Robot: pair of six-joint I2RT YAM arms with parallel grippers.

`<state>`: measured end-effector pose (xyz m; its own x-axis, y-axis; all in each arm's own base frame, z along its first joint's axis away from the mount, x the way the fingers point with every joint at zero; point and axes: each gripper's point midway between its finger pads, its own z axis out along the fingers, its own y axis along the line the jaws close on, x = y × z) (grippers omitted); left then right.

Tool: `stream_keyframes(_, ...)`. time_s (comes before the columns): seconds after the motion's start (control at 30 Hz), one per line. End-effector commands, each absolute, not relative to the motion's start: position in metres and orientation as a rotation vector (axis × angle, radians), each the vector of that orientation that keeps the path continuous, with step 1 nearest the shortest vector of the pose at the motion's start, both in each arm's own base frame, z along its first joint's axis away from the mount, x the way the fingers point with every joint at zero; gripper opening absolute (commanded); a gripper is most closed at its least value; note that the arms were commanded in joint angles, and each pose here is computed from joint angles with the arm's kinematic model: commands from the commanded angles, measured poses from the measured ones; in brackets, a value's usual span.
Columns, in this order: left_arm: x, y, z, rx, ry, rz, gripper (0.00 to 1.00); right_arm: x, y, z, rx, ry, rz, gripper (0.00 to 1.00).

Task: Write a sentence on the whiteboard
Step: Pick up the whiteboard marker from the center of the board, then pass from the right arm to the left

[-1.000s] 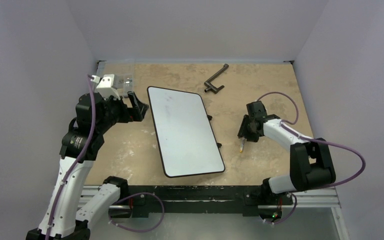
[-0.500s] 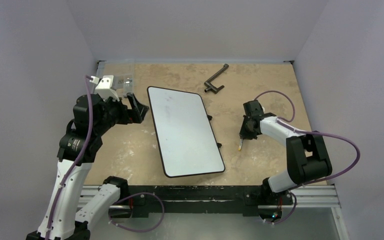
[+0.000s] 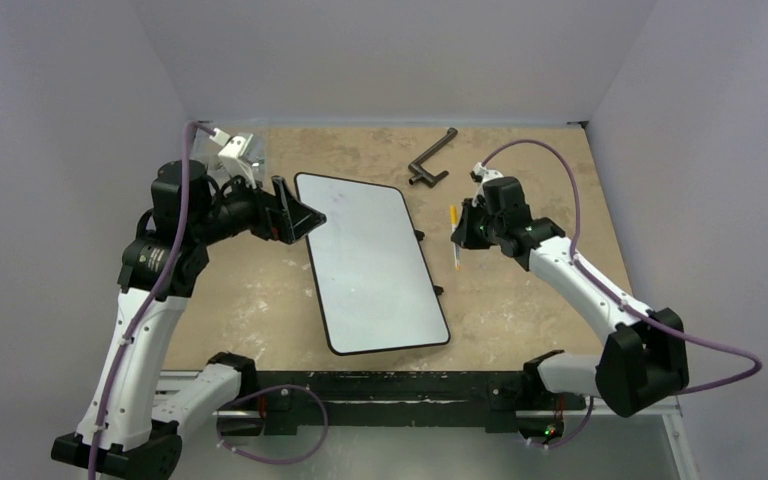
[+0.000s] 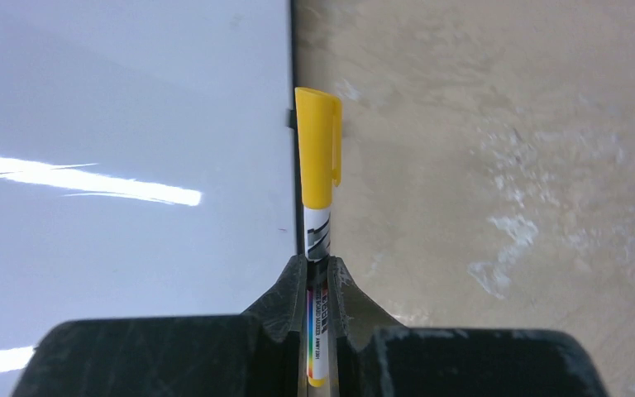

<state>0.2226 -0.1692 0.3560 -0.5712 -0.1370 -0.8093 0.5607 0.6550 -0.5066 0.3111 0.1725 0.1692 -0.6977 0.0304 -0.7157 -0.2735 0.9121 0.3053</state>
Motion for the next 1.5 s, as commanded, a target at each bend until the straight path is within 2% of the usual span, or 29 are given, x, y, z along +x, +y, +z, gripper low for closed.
stream_keyframes(0.0,0.204,-0.199,0.368,0.474,1.962,-1.161,0.89,0.304,0.212,0.227,-0.474,2.085,0.587,0.0)
stream_keyframes(0.4,0.21,-0.222,0.355,0.525,2.076,-1.274,0.77,0.253,0.276,0.298,-0.868,1.727,0.589,0.0)
stream_keyframes(0.8,0.216,-0.239,0.346,0.518,2.126,-1.339,0.64,0.231,0.313,0.304,-1.004,1.637,0.55,0.0)
stream_keyframes(0.9,0.217,-0.241,0.343,0.516,2.138,-1.344,0.58,0.227,0.321,0.304,-1.026,1.631,0.562,0.0)
stream_keyframes(1.0,0.217,-0.242,0.34,0.513,2.151,-1.345,0.47,0.225,0.326,0.305,-1.037,1.621,0.566,0.0)
stream_keyframes(1.33,0.224,-0.238,0.325,0.472,2.21,-1.287,0.49,0.221,0.332,0.311,-1.046,1.603,0.554,0.0)
stream_keyframes(1.47,0.224,-0.239,0.324,0.472,2.215,-1.291,0.45,0.219,0.332,0.311,-1.049,1.6,0.544,0.0)
